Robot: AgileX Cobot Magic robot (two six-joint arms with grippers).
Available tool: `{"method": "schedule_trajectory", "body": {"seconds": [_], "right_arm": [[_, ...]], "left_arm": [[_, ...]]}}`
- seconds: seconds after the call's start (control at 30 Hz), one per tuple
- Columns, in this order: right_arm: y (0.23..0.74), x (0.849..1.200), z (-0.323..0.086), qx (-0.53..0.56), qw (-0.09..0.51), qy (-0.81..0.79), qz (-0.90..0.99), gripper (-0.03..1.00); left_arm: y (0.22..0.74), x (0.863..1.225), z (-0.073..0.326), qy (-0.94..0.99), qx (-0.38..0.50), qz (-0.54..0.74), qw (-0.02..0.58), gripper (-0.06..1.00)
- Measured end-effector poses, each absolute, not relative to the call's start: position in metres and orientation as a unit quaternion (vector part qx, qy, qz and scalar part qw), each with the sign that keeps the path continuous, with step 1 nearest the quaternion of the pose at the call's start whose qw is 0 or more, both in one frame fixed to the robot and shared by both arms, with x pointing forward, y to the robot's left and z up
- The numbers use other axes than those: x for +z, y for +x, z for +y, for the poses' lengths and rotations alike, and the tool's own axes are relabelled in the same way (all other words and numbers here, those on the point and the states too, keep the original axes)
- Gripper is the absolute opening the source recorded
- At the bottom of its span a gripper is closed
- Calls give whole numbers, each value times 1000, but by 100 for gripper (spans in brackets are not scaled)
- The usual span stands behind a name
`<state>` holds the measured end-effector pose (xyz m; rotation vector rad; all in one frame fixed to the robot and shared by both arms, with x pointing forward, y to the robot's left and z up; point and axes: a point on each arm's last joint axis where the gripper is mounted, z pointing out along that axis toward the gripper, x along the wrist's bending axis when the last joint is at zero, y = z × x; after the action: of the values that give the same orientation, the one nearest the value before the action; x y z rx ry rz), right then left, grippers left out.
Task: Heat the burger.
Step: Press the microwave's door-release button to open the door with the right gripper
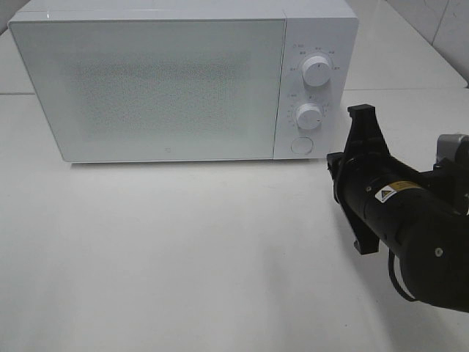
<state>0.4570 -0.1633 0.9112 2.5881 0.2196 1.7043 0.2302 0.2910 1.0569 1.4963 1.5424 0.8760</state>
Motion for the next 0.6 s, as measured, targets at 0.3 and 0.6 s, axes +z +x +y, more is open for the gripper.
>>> {"method": "schedule_trajectory", "body": {"seconds": [0.3,0.6], "right_arm": [[464,904,-157,544,-8,839,26,1],[479,896,-142,543,-8,839,25,1]], "left_arm": [[230,1057,291,591,346,609,399,99],[230,1057,291,591,346,609,399,99]]}}
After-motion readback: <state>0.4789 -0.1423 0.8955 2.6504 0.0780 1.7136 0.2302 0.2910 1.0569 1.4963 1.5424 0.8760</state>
